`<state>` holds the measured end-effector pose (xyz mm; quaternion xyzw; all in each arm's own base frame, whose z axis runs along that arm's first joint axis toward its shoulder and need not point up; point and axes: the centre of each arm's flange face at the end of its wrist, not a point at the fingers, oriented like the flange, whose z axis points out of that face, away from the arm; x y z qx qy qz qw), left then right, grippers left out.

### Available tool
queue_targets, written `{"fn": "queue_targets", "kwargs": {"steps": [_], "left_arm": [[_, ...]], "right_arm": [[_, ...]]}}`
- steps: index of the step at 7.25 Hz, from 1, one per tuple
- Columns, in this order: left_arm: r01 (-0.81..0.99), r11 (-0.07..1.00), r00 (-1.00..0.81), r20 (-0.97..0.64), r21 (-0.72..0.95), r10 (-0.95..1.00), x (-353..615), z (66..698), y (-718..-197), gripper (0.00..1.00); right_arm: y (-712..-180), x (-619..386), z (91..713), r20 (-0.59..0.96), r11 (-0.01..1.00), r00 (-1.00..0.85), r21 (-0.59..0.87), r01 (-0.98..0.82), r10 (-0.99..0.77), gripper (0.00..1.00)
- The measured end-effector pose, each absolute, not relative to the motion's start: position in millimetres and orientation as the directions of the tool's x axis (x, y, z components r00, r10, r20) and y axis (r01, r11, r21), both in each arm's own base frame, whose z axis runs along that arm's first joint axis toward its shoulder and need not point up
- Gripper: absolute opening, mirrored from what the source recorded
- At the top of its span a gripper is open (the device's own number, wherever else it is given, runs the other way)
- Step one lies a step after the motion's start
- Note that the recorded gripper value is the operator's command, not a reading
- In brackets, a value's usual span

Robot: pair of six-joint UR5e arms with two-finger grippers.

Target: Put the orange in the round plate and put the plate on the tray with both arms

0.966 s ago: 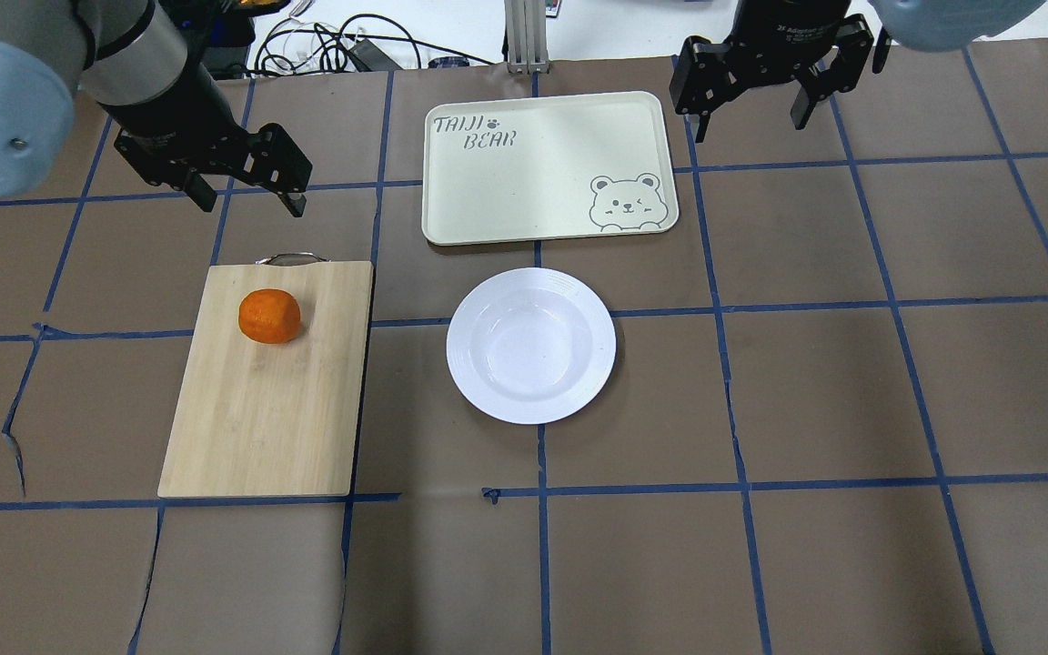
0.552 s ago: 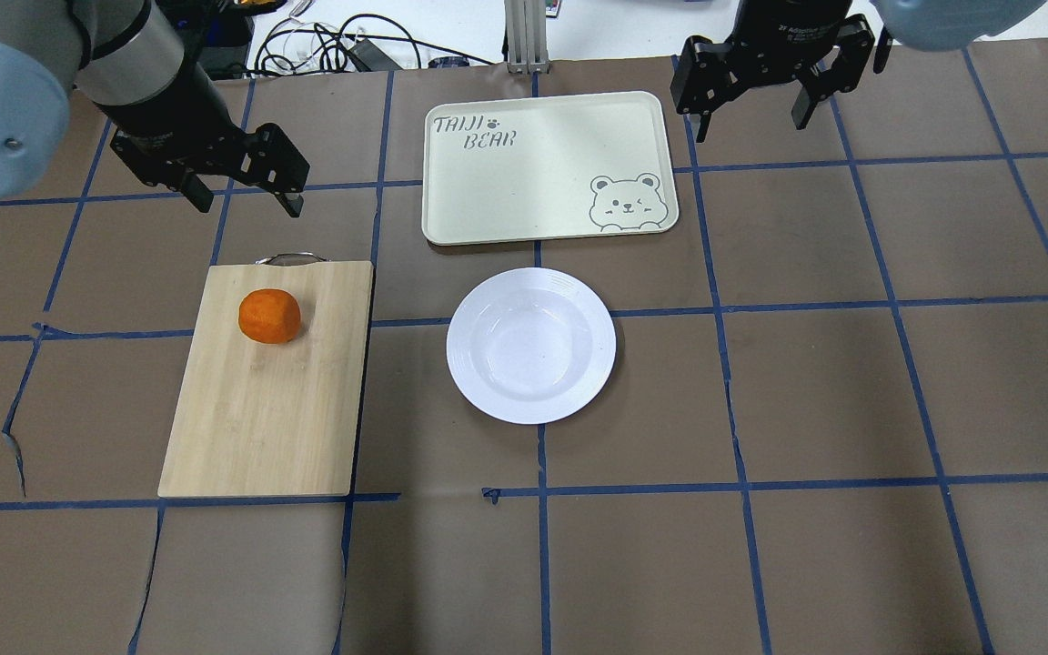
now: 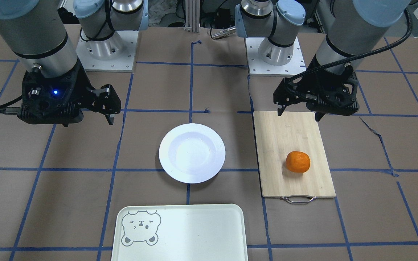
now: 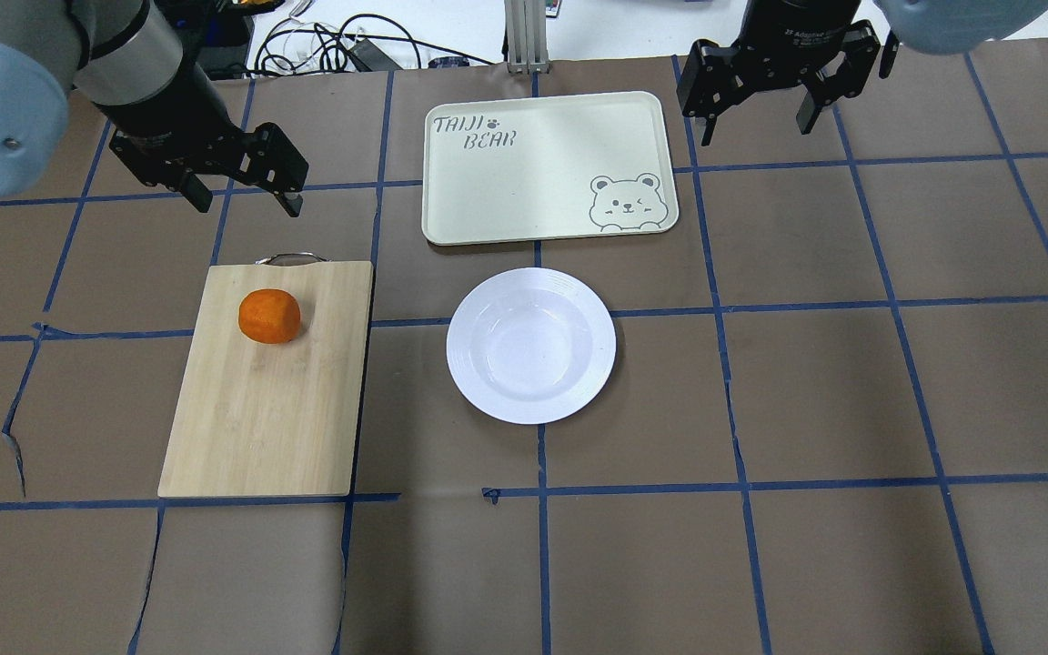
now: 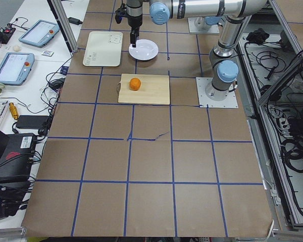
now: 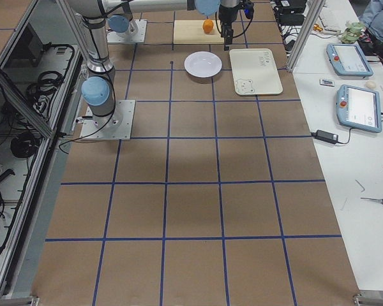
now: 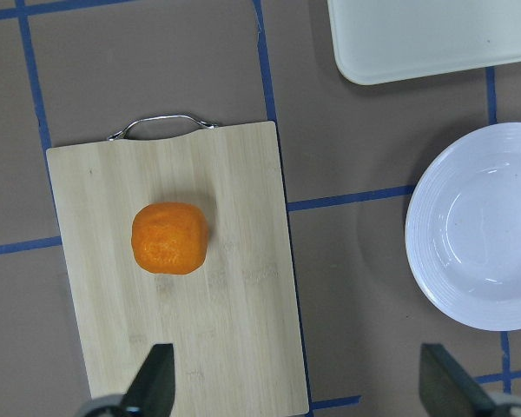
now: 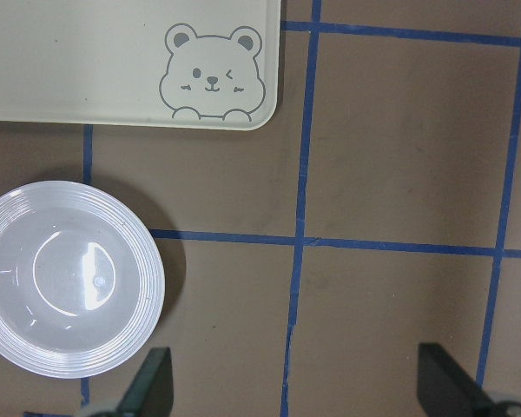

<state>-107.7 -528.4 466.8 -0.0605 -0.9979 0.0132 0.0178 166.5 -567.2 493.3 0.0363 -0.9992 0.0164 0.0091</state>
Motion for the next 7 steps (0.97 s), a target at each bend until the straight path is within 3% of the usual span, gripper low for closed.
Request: {"fn": "queue_targets", "kwargs": {"steps": [7], "left_arm": [[0.115, 0.993, -0.993, 0.031, -0.028, 0.115, -105.2, 467.0, -528.8, 1.00]], "right_arm": [[-566.5, 167.4, 491.5, 0.015, 0.997, -0.997, -0.028, -0.072, -0.071, 1.00]]}}
